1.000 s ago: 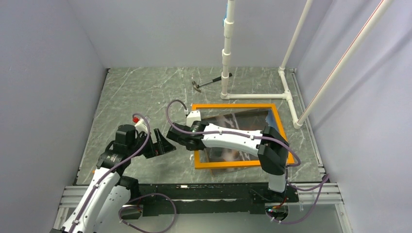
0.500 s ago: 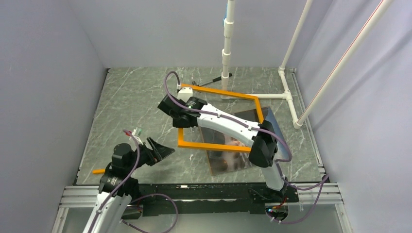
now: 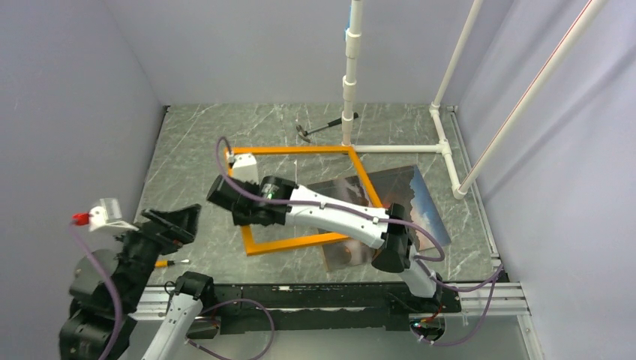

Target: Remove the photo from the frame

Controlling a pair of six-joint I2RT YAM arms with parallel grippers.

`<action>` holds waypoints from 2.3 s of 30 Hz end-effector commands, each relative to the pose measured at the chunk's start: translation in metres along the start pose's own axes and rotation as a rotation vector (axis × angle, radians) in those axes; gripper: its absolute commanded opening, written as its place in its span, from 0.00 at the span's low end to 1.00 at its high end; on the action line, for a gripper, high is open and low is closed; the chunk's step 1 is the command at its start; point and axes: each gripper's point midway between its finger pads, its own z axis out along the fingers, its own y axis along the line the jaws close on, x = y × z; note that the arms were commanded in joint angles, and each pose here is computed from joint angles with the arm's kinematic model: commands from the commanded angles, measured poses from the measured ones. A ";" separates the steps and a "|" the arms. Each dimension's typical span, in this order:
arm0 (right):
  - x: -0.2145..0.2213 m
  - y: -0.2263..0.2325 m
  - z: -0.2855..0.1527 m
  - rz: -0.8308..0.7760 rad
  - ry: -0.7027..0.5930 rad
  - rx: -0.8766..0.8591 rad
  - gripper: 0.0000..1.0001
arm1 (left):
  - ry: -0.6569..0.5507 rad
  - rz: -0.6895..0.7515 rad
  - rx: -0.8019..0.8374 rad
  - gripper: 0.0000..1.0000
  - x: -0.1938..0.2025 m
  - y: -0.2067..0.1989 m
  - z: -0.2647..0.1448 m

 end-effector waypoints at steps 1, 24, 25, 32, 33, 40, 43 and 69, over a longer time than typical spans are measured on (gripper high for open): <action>-0.010 0.042 -0.034 -0.160 -0.083 -0.177 0.00 | -0.116 0.114 -0.196 0.92 -0.045 0.023 -0.029; 0.024 0.113 0.048 -1.162 -0.413 -0.659 0.00 | -0.223 0.084 -0.124 0.90 -0.061 0.013 -0.060; 0.024 0.108 0.057 -1.187 -0.424 -0.662 0.00 | -0.216 0.082 -0.123 0.90 -0.059 0.013 -0.058; 0.012 0.082 0.099 -1.285 -0.435 -0.734 0.00 | -0.175 0.076 -0.114 0.90 -0.049 0.013 -0.051; 0.011 0.077 0.108 -1.287 -0.415 -0.735 0.00 | -0.172 0.074 -0.116 0.90 -0.047 0.014 -0.049; 0.018 0.062 0.143 -1.309 -0.350 -0.723 0.00 | -0.136 0.068 -0.104 0.90 -0.036 0.015 -0.035; 0.022 0.058 0.154 -1.312 -0.329 -0.702 0.17 | -0.113 0.062 -0.099 0.91 -0.029 0.015 -0.028; 0.042 -0.237 0.001 -0.221 -0.088 0.073 0.86 | 0.553 -0.143 0.319 0.90 0.143 -0.023 0.094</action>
